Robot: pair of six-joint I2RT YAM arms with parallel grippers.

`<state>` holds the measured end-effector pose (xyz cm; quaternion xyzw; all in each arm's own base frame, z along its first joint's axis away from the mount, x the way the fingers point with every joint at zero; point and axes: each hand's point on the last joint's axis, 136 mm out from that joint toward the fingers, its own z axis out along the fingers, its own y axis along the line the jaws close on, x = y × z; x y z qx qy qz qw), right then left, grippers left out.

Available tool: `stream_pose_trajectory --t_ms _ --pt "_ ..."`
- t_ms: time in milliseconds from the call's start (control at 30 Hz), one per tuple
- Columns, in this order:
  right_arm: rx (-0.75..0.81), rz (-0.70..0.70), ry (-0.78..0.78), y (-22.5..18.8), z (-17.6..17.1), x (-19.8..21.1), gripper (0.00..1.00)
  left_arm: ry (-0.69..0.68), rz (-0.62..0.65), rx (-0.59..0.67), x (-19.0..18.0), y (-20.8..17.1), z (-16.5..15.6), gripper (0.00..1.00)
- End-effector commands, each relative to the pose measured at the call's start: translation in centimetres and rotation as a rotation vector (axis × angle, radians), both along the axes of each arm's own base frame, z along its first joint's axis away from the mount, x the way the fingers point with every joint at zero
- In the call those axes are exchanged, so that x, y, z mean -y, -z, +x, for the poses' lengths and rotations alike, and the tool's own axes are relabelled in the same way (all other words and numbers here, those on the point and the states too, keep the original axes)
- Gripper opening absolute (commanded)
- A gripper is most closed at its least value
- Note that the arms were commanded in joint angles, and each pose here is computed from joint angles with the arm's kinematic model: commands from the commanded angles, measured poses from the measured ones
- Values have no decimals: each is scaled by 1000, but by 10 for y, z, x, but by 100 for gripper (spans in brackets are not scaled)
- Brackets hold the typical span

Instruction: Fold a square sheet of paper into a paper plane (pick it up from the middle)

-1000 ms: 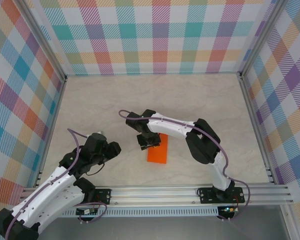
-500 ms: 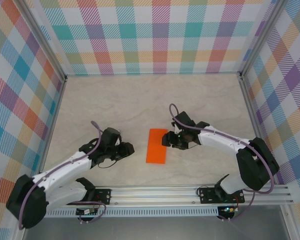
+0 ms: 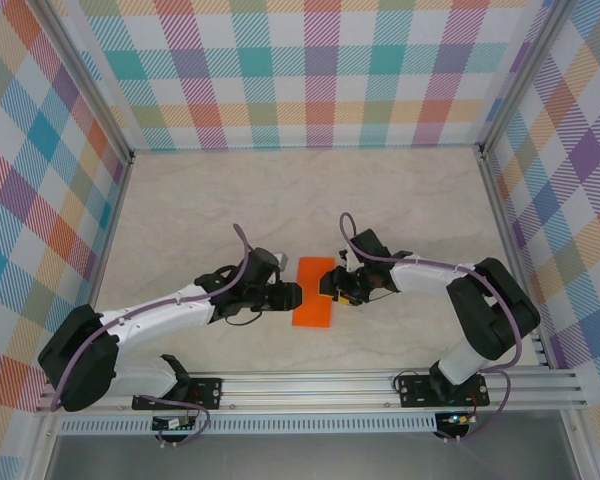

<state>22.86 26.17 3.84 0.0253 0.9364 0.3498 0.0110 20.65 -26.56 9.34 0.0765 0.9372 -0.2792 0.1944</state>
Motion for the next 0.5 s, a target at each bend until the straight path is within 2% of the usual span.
stream_pose_trajectory --t_ms 0,100,200,367,467 --pt "22 59 2 -12 13 -9 51 108 170 109 -1 4 -10 55" --pt "12 81 -1 -11 15 -11 48 180 284 203 8 3 -16 60" --pt "-10 80 2 -7 19 -11 40 283 373 279 24 4 -27 63" --pt "-27 76 9 -3 25 -12 38 470 578 339 43 26 -47 67" --pt "-28 77 10 -4 25 -12 38 525 663 375 50 36 -53 70"
